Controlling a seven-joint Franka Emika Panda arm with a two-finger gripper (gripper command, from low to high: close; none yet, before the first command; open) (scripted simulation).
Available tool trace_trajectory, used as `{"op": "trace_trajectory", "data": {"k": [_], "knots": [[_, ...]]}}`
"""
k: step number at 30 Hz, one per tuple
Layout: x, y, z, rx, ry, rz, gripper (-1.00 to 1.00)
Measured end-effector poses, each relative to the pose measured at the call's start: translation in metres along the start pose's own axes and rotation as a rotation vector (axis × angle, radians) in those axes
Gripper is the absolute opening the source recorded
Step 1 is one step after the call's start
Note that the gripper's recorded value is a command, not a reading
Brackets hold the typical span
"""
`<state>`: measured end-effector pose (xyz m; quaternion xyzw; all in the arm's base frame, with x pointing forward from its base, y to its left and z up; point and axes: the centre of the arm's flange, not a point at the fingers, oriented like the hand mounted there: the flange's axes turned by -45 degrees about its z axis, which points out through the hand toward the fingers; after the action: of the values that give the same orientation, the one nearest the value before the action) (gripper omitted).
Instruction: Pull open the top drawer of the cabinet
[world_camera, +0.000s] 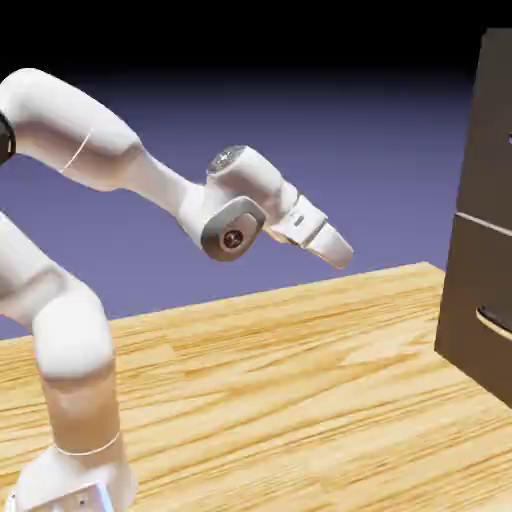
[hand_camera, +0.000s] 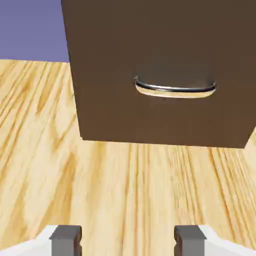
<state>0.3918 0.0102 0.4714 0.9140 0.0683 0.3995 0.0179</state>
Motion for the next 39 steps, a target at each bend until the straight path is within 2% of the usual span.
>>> {"op": "trace_trajectory", "data": {"k": [9,18,29,39], "knots": [[0.078,-0.021,-0.061,0.006,0.212,-0.627,0.00],[0.137,-0.020,-0.124,-0.117,0.407,-1.199,0.00],[0.187,0.011,-0.182,-0.420,0.544,-1.808,0.00],[0.221,0.060,-0.195,-0.776,0.497,-2.284,0.00]]}}
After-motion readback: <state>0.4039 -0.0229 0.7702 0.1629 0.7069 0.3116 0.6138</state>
